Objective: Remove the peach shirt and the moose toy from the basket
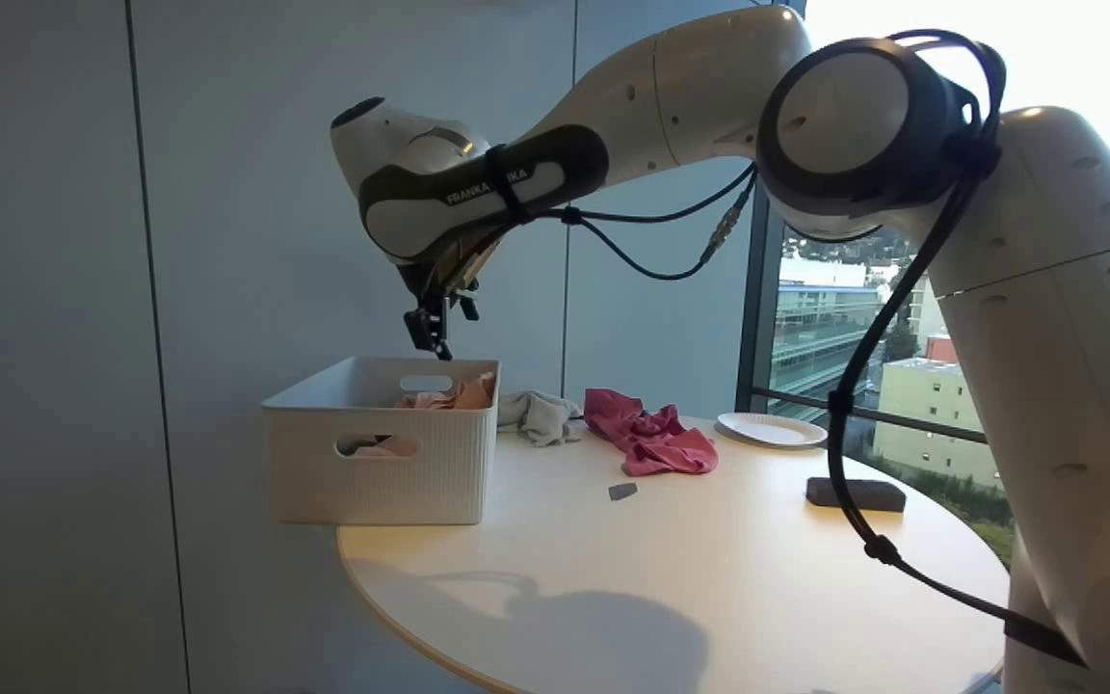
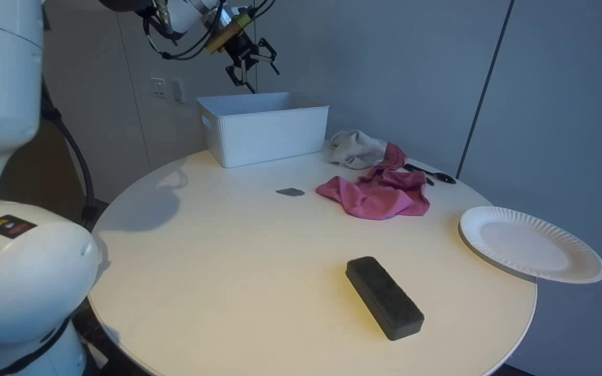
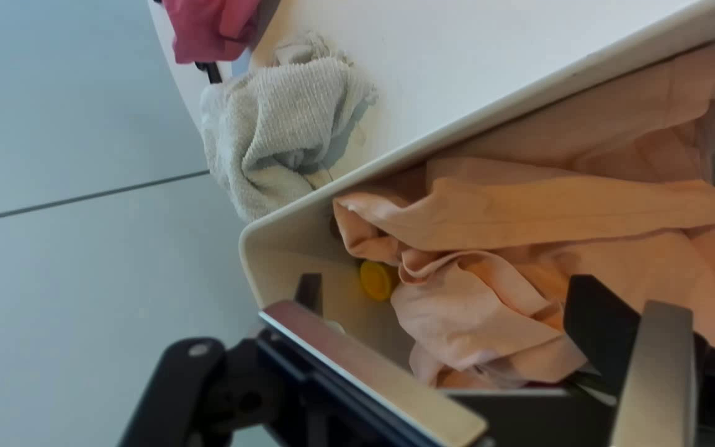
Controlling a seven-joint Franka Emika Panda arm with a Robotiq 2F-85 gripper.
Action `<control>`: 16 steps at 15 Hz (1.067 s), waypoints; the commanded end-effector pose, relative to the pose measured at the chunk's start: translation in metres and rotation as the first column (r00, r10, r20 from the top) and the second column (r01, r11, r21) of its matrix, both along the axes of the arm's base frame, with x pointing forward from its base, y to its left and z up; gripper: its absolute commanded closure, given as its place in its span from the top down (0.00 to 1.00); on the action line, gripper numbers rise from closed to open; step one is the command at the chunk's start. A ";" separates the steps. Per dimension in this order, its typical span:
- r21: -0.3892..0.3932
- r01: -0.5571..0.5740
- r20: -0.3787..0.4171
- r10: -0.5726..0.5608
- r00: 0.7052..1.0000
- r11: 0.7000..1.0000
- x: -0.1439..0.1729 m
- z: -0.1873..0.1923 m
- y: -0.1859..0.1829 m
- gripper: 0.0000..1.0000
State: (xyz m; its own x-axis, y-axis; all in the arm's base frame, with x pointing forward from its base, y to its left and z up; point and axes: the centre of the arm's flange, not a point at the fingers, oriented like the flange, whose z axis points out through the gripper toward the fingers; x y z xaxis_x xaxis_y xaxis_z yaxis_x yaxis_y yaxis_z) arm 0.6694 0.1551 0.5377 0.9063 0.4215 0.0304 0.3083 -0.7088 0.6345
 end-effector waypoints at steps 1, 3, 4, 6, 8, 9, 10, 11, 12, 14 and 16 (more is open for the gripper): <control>0.039 0.069 -0.087 -0.066 0.994 0.997 0.031 0.008 -0.013 1.00; 0.090 0.092 -0.165 -0.076 0.983 0.992 0.035 0.001 -0.025 1.00; 0.111 0.085 -0.201 -0.062 0.978 0.990 0.036 -0.002 -0.029 1.00; 0.105 0.052 -0.239 -0.025 0.971 0.993 0.043 -0.007 -0.036 1.00; 0.126 0.022 -0.275 0.013 0.961 0.992 0.053 -0.010 -0.043 1.00; 0.135 -0.001 -0.289 0.040 0.957 0.991 0.055 -0.013 -0.046 1.00; 0.110 0.029 -0.257 0.000 0.966 0.994 0.030 -0.024 -0.045 1.00; 0.116 0.017 -0.268 0.015 0.963 0.993 0.033 -0.027 -0.047 1.00; 0.120 0.011 -0.274 0.022 0.961 0.993 0.036 -0.028 -0.048 1.00; 0.120 0.006 -0.279 0.028 0.960 0.993 0.038 -0.029 -0.048 1.00; 0.121 0.003 -0.279 0.031 0.960 0.993 0.038 -0.028 -0.048 1.00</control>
